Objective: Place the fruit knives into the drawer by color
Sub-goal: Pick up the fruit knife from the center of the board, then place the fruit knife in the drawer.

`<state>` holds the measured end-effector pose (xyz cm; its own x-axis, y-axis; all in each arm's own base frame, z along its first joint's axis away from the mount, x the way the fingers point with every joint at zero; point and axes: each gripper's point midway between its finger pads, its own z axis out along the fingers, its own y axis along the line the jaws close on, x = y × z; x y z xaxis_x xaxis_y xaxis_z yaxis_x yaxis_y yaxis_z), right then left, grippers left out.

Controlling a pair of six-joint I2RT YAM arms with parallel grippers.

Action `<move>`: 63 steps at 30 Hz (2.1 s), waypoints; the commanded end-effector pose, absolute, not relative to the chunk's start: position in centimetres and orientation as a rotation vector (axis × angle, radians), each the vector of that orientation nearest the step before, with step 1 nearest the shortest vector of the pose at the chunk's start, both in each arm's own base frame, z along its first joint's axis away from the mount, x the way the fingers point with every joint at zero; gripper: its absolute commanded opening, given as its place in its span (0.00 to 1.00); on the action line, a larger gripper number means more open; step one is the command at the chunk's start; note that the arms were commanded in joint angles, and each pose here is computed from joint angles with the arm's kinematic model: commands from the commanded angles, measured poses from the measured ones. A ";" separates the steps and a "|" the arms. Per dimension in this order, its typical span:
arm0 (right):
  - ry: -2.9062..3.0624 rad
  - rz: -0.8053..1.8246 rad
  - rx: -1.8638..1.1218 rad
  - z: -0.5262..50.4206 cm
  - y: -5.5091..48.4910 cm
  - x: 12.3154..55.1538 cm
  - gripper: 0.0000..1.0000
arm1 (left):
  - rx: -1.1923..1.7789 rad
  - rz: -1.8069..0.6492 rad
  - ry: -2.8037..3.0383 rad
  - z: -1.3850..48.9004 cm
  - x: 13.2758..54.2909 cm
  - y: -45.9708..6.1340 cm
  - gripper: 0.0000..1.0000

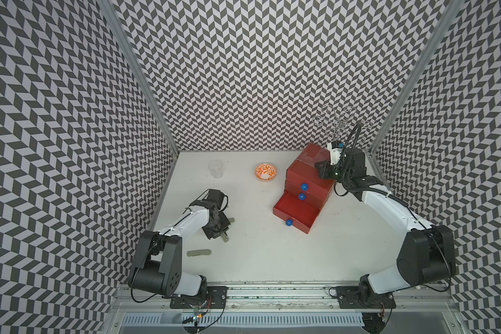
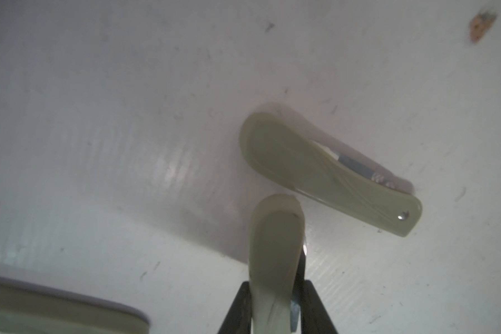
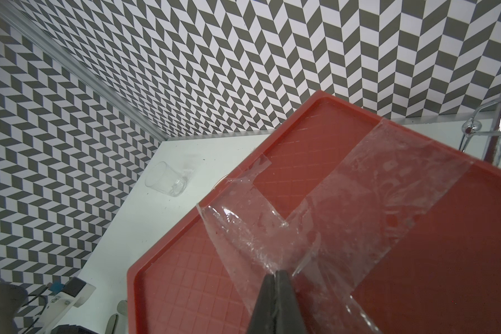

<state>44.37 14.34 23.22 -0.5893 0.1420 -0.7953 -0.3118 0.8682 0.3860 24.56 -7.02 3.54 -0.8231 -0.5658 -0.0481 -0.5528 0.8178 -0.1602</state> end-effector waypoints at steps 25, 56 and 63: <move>2.577 0.536 -0.013 11.5 12.4 39.1 0.01 | -0.572 -0.835 2.799 12.4 32.8 -27.5 0.15; 2.584 0.528 -0.021 11.5 12.4 39.0 0.01 | -0.526 -1.133 2.733 11.9 33.5 -37.7 0.14; 2.585 0.524 -0.021 11.5 12.3 39.0 0.01 | -0.526 -1.120 2.735 11.1 33.6 -38.6 0.14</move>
<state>44.38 14.32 23.25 -0.5987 0.1396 -0.7887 -0.3067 0.8698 0.3866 32.84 -37.41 10.54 -0.9295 -0.3679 0.0256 -0.2862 0.6759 -0.6791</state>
